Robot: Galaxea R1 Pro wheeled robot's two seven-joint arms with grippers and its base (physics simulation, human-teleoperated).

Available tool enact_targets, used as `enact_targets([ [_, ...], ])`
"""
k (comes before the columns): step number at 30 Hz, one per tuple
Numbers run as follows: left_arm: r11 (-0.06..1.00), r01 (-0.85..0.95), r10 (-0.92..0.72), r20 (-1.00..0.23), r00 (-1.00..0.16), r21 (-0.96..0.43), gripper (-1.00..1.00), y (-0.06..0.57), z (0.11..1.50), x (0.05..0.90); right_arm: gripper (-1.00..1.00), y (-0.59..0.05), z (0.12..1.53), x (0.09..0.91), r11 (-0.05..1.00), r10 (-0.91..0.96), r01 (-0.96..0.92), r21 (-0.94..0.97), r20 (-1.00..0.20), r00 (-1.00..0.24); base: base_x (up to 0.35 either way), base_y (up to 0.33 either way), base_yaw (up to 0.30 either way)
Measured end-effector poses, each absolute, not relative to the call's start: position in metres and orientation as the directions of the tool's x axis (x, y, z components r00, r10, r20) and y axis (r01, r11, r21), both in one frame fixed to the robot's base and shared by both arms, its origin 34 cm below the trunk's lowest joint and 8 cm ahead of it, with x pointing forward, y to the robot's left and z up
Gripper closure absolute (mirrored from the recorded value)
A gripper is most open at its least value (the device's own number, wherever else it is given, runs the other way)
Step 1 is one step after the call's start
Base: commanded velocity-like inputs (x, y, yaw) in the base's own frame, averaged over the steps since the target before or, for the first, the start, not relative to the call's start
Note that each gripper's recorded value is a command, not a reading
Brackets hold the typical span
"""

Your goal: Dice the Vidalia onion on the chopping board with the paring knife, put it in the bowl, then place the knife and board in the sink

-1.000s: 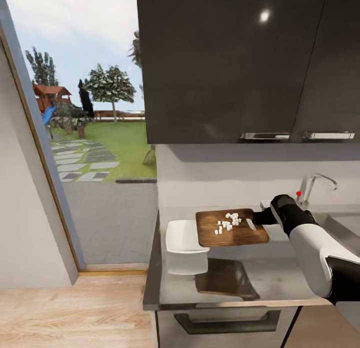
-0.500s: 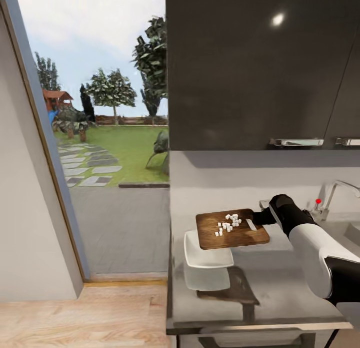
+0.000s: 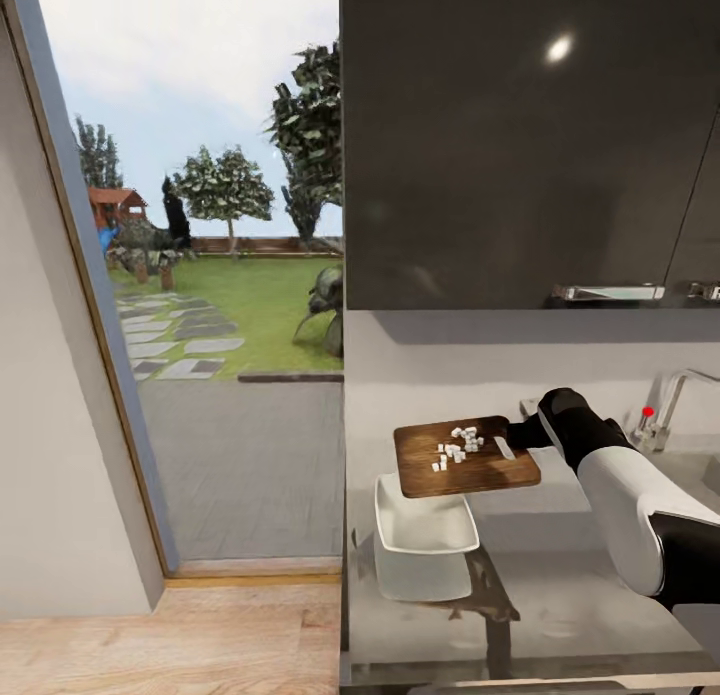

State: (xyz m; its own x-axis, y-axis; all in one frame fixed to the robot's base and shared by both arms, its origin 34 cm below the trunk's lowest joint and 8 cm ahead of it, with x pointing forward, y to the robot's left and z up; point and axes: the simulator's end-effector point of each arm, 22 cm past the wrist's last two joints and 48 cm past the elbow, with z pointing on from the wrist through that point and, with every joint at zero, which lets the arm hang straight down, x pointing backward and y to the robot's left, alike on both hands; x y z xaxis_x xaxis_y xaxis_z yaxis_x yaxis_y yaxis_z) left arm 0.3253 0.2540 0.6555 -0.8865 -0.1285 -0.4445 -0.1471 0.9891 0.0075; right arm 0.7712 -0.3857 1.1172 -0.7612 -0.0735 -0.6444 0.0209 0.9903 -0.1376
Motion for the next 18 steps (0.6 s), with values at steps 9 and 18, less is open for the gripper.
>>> enact_targets([
  [9, 0.989, -0.147, -0.129, -0.445, -0.886, 0.008, -1.00, 0.254, 0.656, 0.325, 1.00, -0.386, 1.124, 0.779, 0.987, -0.089, 0.024, -0.157, -0.676, -0.731, 0.000, 0.000, 0.000],
  [18, 0.989, -0.147, -0.129, -0.445, -0.886, 0.008, -1.00, 0.254, 0.656, 0.325, 1.00, -0.381, 1.131, 0.787, 0.982, -0.111, 0.031, -0.186, -0.704, -0.701, 0.000, 0.000, 0.000],
])
